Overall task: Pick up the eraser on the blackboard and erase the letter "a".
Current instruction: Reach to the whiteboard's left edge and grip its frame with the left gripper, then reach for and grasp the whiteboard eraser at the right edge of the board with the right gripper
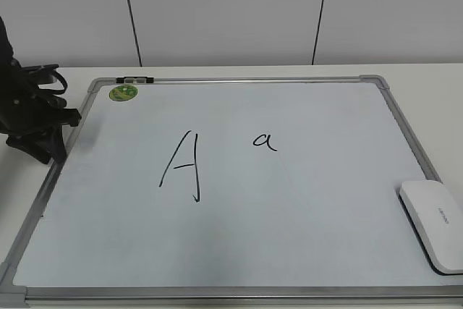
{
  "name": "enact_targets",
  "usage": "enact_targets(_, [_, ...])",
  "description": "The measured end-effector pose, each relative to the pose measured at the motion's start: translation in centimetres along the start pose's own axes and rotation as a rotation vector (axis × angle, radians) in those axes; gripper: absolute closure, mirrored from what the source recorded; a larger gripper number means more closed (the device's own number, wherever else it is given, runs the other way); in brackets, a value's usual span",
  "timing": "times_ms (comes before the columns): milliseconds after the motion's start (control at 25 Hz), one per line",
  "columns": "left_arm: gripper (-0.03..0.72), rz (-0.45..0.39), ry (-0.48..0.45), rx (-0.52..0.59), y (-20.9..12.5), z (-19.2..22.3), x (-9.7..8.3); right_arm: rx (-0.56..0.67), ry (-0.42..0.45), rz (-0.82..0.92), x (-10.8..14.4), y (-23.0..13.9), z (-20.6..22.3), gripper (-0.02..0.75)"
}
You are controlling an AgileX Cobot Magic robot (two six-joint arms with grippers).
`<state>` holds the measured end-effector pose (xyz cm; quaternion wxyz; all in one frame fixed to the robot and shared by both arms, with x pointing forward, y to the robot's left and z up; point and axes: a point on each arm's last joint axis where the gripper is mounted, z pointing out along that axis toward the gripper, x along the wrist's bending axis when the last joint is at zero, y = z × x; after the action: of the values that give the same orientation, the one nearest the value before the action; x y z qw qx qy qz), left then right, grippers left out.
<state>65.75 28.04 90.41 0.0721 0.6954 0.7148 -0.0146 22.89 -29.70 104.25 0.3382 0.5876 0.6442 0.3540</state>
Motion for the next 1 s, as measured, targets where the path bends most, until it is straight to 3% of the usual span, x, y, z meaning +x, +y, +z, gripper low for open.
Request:
enact_targets(480, [0.646, -0.008, -0.010, 0.000, 0.0, 0.0, -0.1, 0.000, 0.000, 0.000, 0.0, 0.0, 0.0, 0.157])
enact_targets(1000, [0.652, -0.020, -0.025, 0.009, 0.0, 0.2, -0.3, 0.040, -0.002, 0.000, -0.1, 1.5, 0.6, 0.157])
